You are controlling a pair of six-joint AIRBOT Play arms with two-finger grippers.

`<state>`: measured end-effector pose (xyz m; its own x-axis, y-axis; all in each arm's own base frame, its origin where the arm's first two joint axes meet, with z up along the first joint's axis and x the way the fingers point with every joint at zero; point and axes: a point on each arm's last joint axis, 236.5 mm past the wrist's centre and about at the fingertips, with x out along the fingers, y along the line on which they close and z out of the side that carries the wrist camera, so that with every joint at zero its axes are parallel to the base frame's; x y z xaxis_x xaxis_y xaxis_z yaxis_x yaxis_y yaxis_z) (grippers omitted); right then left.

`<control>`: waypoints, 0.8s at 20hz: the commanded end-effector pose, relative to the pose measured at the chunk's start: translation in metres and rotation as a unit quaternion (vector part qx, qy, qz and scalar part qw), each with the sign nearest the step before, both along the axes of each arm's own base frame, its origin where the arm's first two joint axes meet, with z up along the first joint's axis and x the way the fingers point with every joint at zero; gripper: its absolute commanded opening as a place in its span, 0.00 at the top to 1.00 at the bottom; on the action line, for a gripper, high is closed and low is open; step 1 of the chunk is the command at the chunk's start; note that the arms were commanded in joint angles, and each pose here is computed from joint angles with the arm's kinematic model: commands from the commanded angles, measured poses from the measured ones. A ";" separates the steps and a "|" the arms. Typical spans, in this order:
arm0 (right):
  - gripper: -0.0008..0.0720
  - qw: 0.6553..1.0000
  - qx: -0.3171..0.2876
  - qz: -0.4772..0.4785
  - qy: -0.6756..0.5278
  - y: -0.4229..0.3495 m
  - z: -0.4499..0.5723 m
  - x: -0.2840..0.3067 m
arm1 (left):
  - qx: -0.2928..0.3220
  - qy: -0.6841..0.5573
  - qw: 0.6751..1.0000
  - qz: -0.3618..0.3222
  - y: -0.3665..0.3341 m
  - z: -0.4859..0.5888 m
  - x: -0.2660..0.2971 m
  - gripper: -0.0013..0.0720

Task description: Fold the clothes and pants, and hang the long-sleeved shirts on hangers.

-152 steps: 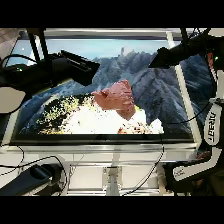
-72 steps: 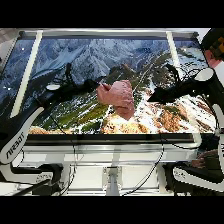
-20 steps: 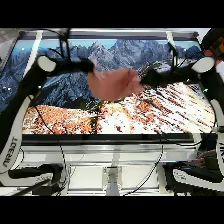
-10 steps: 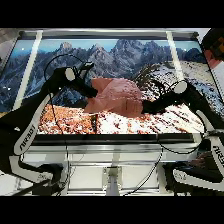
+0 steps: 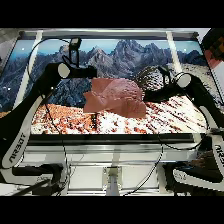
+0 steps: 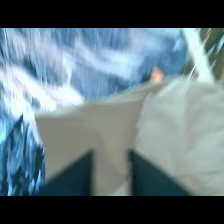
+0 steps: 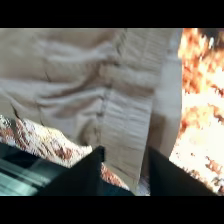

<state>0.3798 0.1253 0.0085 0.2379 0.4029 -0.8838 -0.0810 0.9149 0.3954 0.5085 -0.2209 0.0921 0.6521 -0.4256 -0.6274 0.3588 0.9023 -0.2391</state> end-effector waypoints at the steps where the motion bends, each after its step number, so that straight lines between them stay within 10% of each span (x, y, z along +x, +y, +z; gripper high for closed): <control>1: 0.96 0.997 -0.003 -0.014 -0.072 -0.003 0.031 0.035 | -0.046 -0.023 0.999 0.008 -0.006 0.039 -0.006 0.97; 6: 0.97 0.997 -0.001 -0.006 -0.074 -0.002 0.020 0.024 | -0.023 0.005 0.999 -0.022 -0.003 0.043 -0.039 0.98; 16: 0.97 0.967 0.222 0.104 -0.073 0.009 0.036 -0.093 | -0.029 0.148 0.988 0.037 0.060 -0.076 -0.177 0.98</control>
